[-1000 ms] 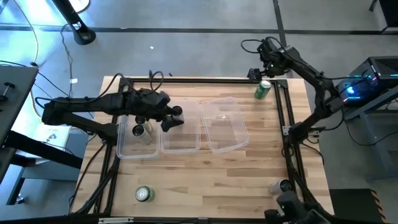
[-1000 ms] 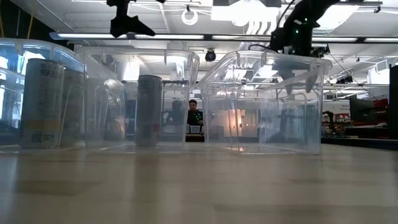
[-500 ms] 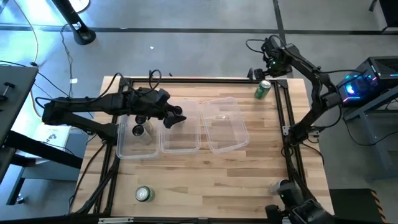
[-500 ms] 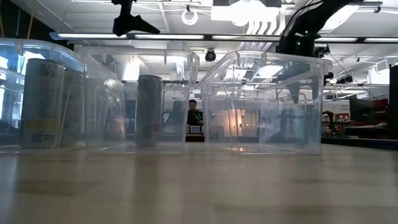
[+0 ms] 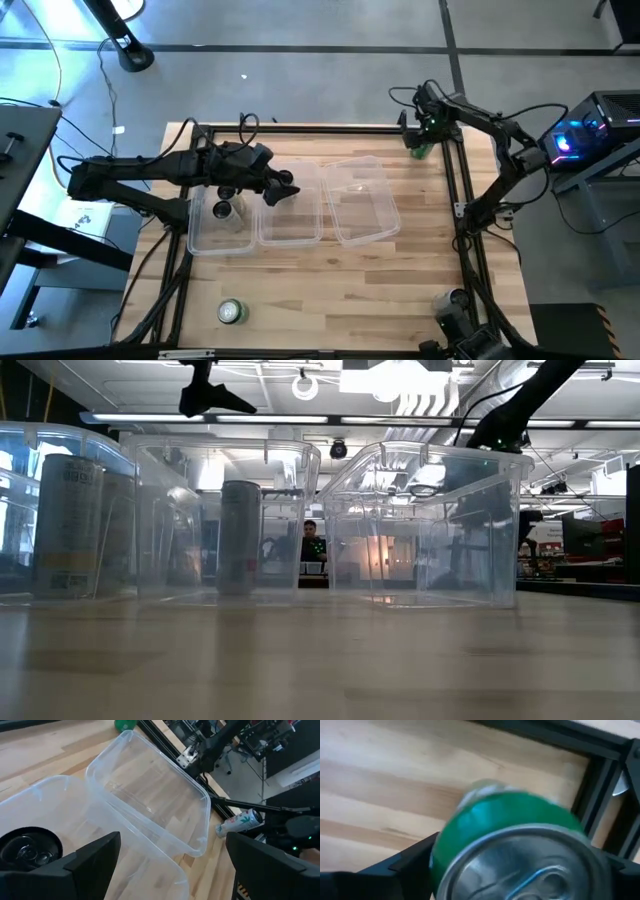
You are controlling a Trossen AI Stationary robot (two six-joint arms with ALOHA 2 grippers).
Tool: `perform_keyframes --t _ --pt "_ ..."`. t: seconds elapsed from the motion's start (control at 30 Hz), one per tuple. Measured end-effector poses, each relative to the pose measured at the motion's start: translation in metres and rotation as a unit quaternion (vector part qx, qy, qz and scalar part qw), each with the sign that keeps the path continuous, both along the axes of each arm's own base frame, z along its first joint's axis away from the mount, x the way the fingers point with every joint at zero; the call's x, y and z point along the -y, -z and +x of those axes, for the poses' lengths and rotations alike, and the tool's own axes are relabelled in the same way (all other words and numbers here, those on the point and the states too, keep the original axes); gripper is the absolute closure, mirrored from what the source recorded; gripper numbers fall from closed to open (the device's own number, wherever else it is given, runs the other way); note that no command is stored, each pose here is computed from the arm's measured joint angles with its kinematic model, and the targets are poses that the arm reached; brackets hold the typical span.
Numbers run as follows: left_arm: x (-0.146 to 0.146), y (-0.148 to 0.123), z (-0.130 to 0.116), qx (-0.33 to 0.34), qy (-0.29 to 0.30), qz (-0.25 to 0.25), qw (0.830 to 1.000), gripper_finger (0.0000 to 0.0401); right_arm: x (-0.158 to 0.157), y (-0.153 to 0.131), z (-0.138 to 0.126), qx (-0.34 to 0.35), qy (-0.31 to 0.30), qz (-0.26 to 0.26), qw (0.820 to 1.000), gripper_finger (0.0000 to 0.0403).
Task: Sort soda cans
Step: Put the green soda can into the right transparent container
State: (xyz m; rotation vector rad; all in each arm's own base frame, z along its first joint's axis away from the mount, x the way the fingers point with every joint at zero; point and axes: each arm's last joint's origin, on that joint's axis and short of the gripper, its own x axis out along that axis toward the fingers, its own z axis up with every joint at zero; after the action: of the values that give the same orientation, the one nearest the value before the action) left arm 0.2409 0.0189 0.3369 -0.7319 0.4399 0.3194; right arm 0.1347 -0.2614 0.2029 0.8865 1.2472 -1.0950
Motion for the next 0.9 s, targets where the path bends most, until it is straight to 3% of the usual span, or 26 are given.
perform_keyframes --t 0.17,0.5,0.7,0.8,0.9 --pt "0.001 -0.012 0.000 0.050 0.013 0.018 0.998 0.0046 -0.007 -0.005 0.008 -0.028 -0.039 -0.026 0.999 0.0123" --pt "0.003 -0.033 -0.022 0.104 0.027 0.054 0.993 0.0046 -0.040 -0.081 0.017 0.068 -0.082 -0.151 0.983 0.0123" --pt "0.003 -0.047 -0.043 0.133 0.015 0.097 0.986 0.0046 -0.090 -0.127 0.043 0.238 -0.153 -0.206 0.937 0.0123" --pt "0.003 -0.049 -0.046 0.134 0.016 0.115 0.984 0.0046 -0.123 -0.138 0.067 0.302 -0.194 -0.202 0.911 0.0123" --pt "0.003 -0.049 -0.046 0.131 0.021 0.125 0.983 0.0046 -0.159 -0.138 0.092 0.333 -0.233 -0.175 0.897 0.0123"
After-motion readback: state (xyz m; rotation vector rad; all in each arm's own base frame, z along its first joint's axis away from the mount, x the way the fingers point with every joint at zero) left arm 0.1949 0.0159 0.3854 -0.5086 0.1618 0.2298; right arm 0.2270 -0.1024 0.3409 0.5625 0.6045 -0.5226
